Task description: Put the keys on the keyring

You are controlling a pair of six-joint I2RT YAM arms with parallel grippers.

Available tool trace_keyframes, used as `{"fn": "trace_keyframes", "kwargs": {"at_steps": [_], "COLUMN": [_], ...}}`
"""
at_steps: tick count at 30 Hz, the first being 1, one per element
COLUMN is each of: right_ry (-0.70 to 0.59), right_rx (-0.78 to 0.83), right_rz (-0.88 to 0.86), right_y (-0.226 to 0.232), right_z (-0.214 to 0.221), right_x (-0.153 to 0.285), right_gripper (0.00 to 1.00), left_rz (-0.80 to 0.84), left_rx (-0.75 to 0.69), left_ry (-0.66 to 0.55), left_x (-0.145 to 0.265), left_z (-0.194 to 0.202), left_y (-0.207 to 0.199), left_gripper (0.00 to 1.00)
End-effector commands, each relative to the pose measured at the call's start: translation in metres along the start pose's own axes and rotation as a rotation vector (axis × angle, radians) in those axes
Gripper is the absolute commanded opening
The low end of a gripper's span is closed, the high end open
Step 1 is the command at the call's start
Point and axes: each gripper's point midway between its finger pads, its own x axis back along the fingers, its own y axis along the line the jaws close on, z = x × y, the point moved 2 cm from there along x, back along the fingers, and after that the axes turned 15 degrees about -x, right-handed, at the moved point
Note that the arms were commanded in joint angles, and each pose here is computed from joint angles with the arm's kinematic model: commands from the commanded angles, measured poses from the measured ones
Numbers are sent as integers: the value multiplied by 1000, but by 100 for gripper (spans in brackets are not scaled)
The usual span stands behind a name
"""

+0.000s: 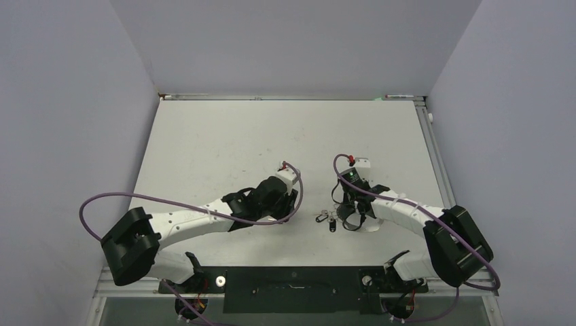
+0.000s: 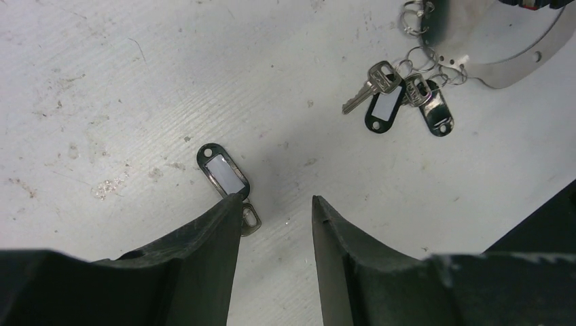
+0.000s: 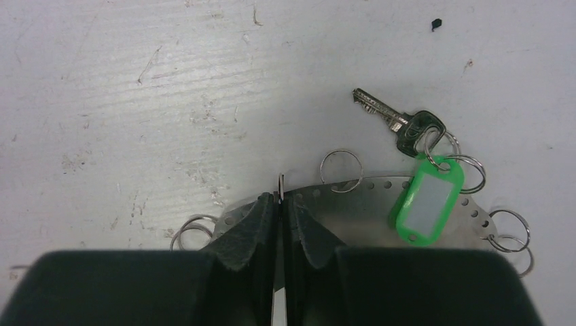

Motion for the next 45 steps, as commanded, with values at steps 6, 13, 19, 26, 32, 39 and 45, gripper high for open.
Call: {"fn": "trace_keyframes", "kwargs": {"at_steps": [6,13,19,26,32,39,45], "right_ry": [-127,-162,-193,-216,-233,-247,-240], "right_rx": [35,189,291,444,606,731,788], "right_rz": [-94,-280,-519,-868,-1114,-1308,-1392], "right_y": [22,59,97,134,146,150,150], "right_z": [-46,-45,-46,-28,4,30,43], "right_x": [46,84,129,197,251,297,315], "right_gripper": [5,5,5,5,5,5,5], "left_rz": [24,107,163,208,312,407,539], "left_rx": [-13,-34,-51,-73,-113,-150,-208], "left_ry": [-184,-323,-425,-528,-624,-728,-799], "left_x": [41,80,115,142,160,186,204], "left_z": [-45,-67,-79,-84,-85,-87,-83], "left_y": [2,-5,-7,-9,-24,-36,-56], "left_gripper": [39,40,41,42,42,42,39]}}
